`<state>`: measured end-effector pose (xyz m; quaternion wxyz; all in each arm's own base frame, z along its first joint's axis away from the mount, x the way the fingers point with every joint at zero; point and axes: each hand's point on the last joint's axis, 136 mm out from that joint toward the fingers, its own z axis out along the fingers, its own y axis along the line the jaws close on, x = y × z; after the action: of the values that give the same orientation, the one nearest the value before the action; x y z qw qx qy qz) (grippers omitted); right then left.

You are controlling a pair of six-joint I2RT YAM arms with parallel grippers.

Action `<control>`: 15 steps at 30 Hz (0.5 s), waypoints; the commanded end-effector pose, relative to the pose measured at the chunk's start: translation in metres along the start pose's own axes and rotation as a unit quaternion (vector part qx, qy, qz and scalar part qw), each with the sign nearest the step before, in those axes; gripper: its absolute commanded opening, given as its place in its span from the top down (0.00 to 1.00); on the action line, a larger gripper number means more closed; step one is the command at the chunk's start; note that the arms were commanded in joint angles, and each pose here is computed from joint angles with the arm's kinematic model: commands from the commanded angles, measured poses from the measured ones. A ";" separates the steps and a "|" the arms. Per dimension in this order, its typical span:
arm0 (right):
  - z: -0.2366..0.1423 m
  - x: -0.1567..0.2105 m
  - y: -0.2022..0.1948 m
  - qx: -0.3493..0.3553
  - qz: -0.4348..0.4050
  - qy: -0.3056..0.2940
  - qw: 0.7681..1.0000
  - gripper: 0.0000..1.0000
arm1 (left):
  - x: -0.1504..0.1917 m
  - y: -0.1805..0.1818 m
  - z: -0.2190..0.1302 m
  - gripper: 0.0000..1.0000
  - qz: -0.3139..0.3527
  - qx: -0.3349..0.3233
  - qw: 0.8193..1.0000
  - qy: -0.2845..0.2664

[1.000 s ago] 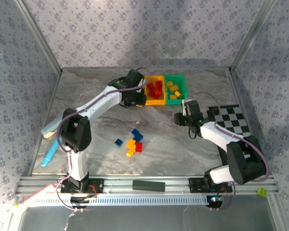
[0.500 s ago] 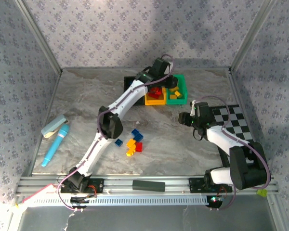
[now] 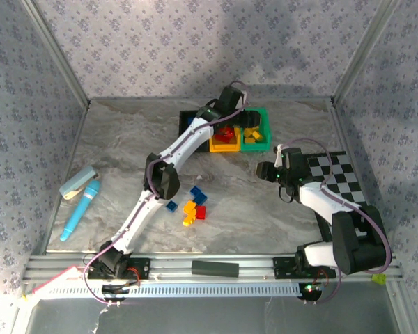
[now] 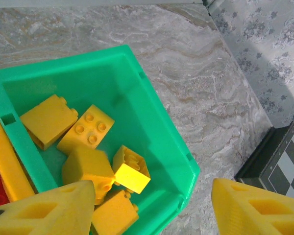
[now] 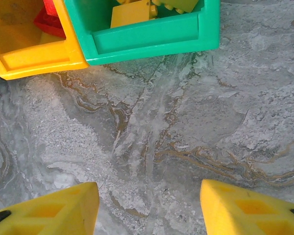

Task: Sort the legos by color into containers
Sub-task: Place the lego in the container.

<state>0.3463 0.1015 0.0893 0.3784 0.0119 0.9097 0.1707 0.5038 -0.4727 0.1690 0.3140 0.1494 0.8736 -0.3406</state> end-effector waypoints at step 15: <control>0.021 0.031 0.103 -0.136 -0.133 0.070 0.979 0.40 | 0.037 0.034 -0.155 0.35 0.018 -0.058 0.996 -0.064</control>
<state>0.3314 0.1847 0.0830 0.3379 -0.1226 0.9058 0.2242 0.4109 -0.3630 0.1970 0.3307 0.1544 0.8863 -0.2852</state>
